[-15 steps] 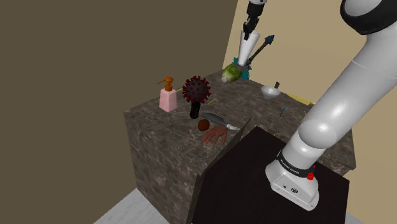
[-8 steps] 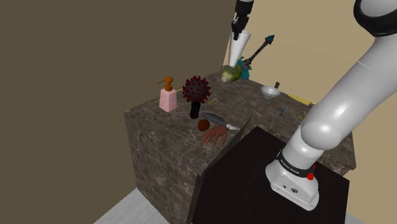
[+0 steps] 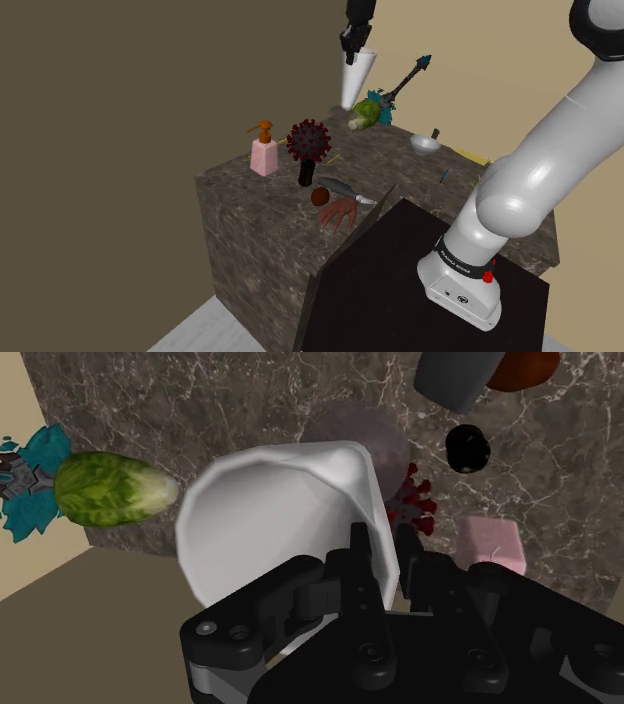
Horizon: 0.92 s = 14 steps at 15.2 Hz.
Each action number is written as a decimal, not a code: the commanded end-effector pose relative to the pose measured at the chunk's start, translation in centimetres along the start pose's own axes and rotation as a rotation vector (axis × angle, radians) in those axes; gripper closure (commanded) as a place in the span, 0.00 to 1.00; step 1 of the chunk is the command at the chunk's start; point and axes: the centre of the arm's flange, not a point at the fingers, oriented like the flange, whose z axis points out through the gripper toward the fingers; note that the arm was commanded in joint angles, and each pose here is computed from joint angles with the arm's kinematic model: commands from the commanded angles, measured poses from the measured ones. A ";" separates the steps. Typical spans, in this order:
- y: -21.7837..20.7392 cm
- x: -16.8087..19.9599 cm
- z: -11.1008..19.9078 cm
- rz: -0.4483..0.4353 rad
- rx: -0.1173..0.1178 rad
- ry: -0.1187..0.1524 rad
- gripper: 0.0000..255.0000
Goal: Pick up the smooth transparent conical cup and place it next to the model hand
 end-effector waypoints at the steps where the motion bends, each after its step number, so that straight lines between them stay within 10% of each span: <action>1: -2.7 0.8 -0.5 0.001 0.000 0.001 1.00; 14: -19.1 4.5 -3.9 0.001 0.000 0.001 1.00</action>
